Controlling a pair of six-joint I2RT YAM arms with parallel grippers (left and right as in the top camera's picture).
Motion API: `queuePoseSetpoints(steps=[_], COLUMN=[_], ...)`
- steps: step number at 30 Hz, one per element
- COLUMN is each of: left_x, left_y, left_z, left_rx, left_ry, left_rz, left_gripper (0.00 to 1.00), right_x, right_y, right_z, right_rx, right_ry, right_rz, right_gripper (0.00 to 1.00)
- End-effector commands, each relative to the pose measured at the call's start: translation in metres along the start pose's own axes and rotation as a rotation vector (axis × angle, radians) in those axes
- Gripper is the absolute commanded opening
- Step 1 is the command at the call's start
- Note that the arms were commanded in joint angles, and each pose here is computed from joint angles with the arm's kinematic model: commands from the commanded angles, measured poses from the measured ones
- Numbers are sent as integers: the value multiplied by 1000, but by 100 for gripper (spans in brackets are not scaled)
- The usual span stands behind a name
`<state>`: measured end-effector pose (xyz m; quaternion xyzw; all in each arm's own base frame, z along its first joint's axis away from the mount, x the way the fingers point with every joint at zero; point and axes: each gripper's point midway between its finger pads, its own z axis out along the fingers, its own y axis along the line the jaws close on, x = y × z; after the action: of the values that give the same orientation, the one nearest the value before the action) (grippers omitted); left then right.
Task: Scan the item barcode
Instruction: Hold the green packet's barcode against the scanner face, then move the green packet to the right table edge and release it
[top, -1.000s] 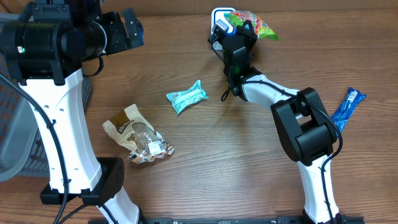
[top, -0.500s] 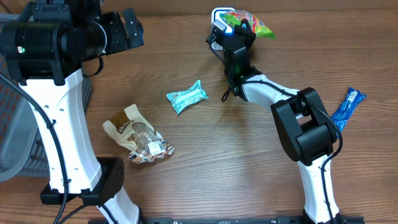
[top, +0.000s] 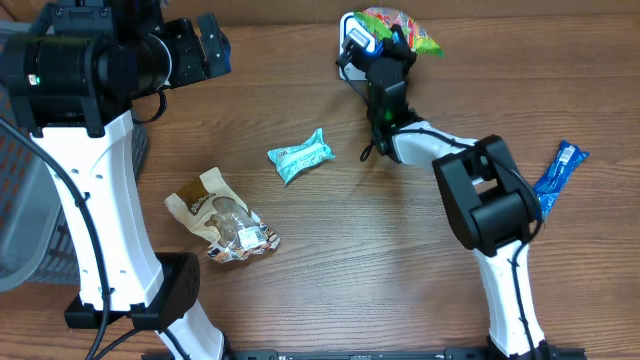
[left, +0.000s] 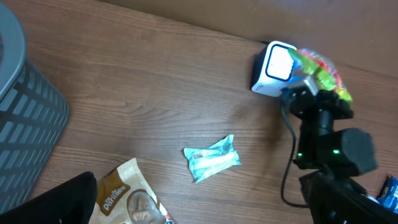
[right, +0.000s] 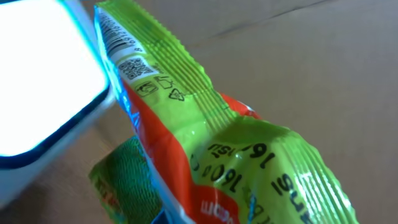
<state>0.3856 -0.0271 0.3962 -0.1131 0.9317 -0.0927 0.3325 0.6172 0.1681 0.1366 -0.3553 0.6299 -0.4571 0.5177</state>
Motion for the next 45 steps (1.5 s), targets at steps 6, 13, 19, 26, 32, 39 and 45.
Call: queuePoseSetpoints(steps=[6, 13, 19, 26, 32, 39, 45], left_x=[0, 0, 0, 0, 0, 0, 0], left_y=[0, 0, 0, 0, 0, 0, 0], left_z=[0, 0, 0, 0, 0, 0, 0], left_rx=[-2, -2, -2, -2, -2, -2, -2], left_ry=[-1, -1, -1, -1, -1, -1, -1], left_rz=[20, 20, 20, 20, 20, 20, 20], left_gripper=[100, 100, 100, 100, 100, 100, 100], right_x=[0, -13, -29, -15, 24, 194, 292], right_y=[-3, -42, -143, -218, -228, -206, -164], right_z=[4, -4, -26, -68, -131, -156, -176], right_rx=[60, 180, 287, 135, -387, -419, -402], right_ry=[-12, -35, -40, 61, 142, 740, 1025], right_rz=[27, 99, 267, 584, 1246, 1715, 1866], right_gripper=[4, 4, 4, 4, 4, 4, 4])
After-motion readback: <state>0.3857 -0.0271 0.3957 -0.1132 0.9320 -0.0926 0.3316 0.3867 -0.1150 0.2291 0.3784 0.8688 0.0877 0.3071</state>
